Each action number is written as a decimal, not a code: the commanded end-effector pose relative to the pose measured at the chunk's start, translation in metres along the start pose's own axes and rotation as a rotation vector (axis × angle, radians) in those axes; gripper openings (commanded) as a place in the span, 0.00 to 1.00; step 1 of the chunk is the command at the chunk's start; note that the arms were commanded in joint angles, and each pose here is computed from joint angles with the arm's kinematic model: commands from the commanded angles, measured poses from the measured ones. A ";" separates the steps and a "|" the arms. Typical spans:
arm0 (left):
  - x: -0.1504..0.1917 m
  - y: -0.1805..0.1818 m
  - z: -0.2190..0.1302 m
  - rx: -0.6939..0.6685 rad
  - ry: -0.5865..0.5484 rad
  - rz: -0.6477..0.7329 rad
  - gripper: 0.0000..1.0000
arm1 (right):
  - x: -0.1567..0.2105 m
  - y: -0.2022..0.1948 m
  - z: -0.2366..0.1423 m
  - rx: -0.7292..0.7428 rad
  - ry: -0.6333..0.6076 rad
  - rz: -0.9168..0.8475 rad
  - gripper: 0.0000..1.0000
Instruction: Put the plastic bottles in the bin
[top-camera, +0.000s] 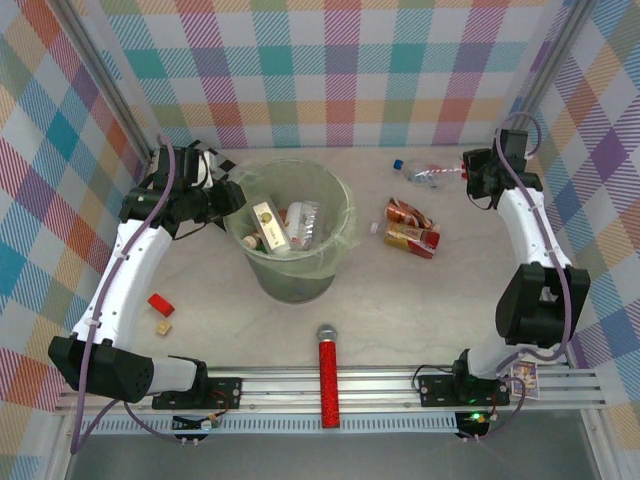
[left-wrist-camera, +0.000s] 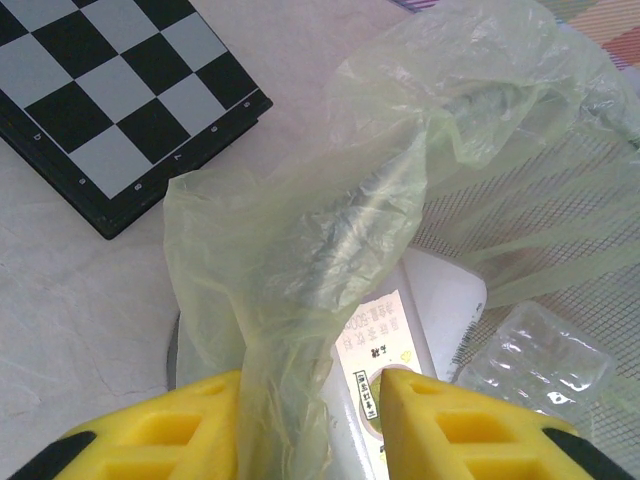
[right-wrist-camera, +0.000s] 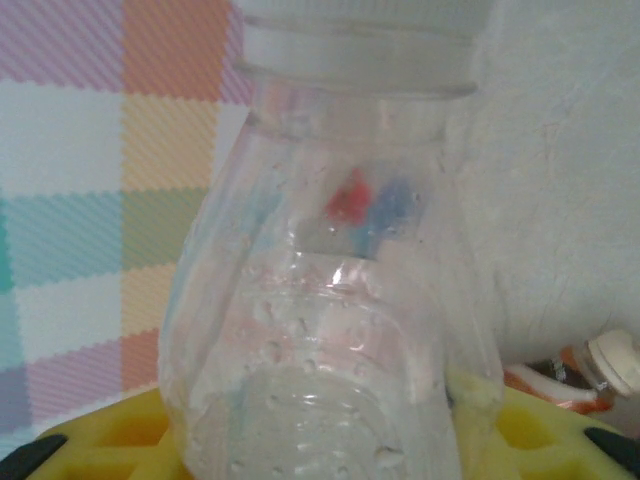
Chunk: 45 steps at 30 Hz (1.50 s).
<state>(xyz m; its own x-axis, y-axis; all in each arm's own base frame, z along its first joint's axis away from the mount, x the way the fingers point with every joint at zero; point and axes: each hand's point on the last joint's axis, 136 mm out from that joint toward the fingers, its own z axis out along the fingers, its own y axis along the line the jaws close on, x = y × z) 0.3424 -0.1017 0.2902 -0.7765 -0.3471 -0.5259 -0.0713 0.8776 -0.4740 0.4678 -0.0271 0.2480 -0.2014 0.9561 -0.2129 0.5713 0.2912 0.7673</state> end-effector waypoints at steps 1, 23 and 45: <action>0.002 -0.010 -0.009 0.030 0.004 0.008 0.35 | 0.023 0.051 -0.047 -0.183 0.097 -0.203 0.40; 0.006 -0.010 -0.003 0.049 0.007 -0.017 0.29 | 0.355 0.141 -0.171 -0.600 0.642 -1.039 0.38; -0.001 -0.013 -0.009 0.054 -0.026 -0.017 0.22 | 0.439 0.095 -0.170 -0.488 0.901 -1.088 0.63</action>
<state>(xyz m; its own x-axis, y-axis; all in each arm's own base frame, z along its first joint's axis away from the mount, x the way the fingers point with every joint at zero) 0.3411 -0.1021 0.2881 -0.7782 -0.3689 -0.5082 -0.0918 0.8675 -0.4890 0.3227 0.4102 0.3190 -0.8390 -0.0721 -0.5394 -0.4493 0.6511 0.6118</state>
